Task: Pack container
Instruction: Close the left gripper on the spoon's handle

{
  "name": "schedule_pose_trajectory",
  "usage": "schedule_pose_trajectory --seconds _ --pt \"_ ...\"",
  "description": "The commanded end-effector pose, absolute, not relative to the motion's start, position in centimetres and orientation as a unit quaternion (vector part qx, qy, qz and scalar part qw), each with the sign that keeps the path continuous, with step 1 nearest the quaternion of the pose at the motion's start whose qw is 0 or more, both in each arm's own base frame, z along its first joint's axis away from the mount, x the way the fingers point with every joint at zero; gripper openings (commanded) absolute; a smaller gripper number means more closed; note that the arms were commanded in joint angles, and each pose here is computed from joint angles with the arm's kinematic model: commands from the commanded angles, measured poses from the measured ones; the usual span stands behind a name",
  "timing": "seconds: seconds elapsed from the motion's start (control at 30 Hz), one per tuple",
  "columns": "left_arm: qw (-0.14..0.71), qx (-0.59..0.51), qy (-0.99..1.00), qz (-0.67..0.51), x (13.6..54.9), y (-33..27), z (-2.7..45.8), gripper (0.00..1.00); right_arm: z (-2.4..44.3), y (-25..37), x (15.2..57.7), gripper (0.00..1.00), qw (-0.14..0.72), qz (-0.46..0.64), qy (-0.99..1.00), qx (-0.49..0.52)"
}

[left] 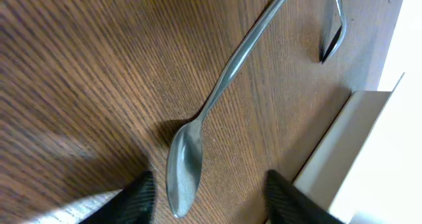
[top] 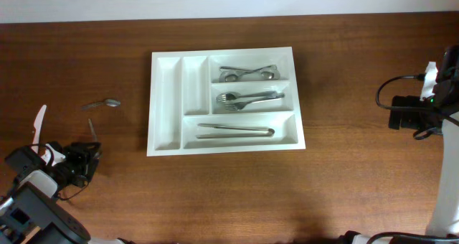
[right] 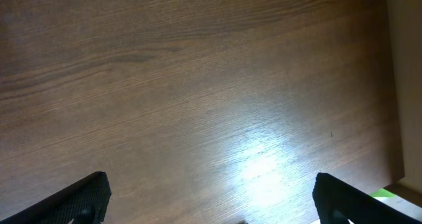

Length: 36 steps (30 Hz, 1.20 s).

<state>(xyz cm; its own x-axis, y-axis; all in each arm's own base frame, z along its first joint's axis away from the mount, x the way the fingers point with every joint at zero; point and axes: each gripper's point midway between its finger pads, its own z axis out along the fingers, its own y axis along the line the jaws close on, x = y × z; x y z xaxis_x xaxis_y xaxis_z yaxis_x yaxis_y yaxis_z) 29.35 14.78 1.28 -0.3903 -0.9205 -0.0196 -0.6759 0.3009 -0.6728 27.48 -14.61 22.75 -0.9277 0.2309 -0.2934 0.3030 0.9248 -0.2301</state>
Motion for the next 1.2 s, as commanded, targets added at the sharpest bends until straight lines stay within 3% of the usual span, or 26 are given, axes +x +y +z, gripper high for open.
schedule_pose_trajectory --seconds 0.0,0.1,1.17 --pt "0.2 -0.514 0.783 -0.289 28.9 14.5 0.7 0.47 23.4 -14.9 27.1 0.99 0.139 -0.146 0.969 0.145" --pt "0.199 -0.515 0.783 -0.286 28.9 14.6 0.7 0.37 23.4 -14.9 27.1 0.99 0.139 -0.146 0.969 0.145" --pt "0.181 -0.53 0.787 -0.259 27.9 14.9 -0.2 0.29 23.4 -14.9 27.1 0.99 0.139 -0.146 0.969 0.146"
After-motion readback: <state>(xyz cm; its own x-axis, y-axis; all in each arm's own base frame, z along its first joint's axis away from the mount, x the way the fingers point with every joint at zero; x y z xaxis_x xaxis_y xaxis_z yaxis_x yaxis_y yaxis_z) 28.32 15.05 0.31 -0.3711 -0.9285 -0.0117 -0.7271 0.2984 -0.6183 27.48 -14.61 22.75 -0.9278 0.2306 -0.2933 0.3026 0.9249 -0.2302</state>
